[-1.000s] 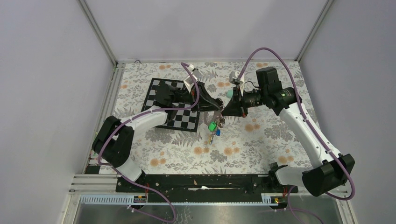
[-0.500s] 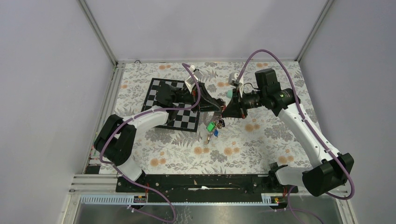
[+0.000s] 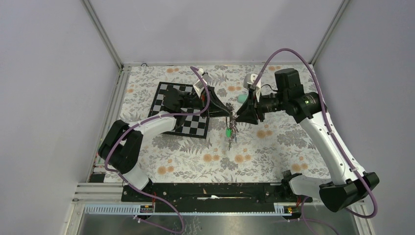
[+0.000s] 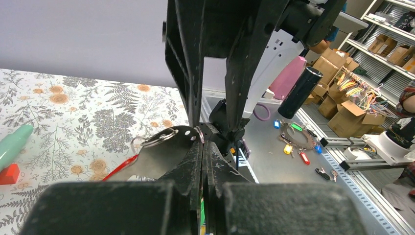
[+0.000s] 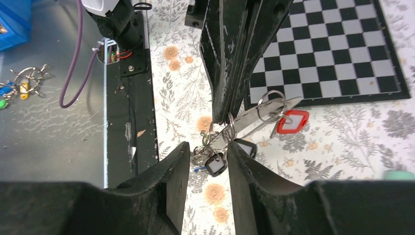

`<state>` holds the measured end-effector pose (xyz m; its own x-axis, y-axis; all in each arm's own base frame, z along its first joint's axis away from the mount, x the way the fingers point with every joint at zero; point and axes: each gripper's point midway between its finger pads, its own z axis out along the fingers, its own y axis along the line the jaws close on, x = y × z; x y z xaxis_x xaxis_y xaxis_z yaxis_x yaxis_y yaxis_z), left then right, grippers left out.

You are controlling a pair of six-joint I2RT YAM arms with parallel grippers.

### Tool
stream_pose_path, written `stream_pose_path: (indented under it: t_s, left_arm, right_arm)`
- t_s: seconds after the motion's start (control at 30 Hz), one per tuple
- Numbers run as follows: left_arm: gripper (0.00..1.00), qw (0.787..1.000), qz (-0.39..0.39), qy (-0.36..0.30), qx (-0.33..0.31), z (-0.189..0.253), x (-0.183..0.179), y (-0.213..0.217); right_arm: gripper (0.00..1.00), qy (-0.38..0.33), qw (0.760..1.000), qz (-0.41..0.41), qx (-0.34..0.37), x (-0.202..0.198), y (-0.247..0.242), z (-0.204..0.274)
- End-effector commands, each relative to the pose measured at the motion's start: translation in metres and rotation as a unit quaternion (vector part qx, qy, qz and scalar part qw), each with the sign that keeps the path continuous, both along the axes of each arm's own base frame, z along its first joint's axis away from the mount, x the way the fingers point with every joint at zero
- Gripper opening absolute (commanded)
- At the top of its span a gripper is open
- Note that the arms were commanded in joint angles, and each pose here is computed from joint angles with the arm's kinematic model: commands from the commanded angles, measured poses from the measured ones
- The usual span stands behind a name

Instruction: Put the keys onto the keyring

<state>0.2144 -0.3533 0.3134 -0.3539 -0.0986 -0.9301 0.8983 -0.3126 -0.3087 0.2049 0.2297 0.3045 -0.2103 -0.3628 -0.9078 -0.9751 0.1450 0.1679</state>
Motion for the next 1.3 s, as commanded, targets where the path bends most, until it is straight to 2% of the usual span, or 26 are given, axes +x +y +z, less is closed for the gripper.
stream_pose_path:
  t_s: [0.0, 0.37, 0.83, 1.1, 1.27]
  left_arm:
    - [0.00, 0.999, 0.009, -0.033, -0.028, 0.016, -0.003, 0.003]
    - [0.00, 0.999, 0.002, -0.030, -0.026, 0.016, -0.006, 0.003]
    - [0.00, 0.999, -0.001, -0.031, -0.027, 0.018, -0.006, 0.002]
    - [0.00, 0.999, -0.001, -0.030, -0.028, 0.018, -0.006, 0.001]
    - [0.00, 0.999, -0.001, -0.030, -0.029, 0.018, -0.006, 0.001]
  right_arm:
    - [0.41, -0.046, 0.999, -0.002, 0.004, 0.003, -0.003, 0.022]
    - [0.42, -0.035, 0.999, 0.002, 0.013, 0.014, 0.005, 0.021]
    - [0.34, 0.001, 0.999, 0.022, 0.034, 0.013, 0.014, 0.011]
    - [0.25, 0.016, 0.999, 0.030, 0.035, 0.007, 0.014, 0.002]
    - [0.08, 0.014, 0.999, 0.030, 0.037, 0.006, 0.014, 0.005]
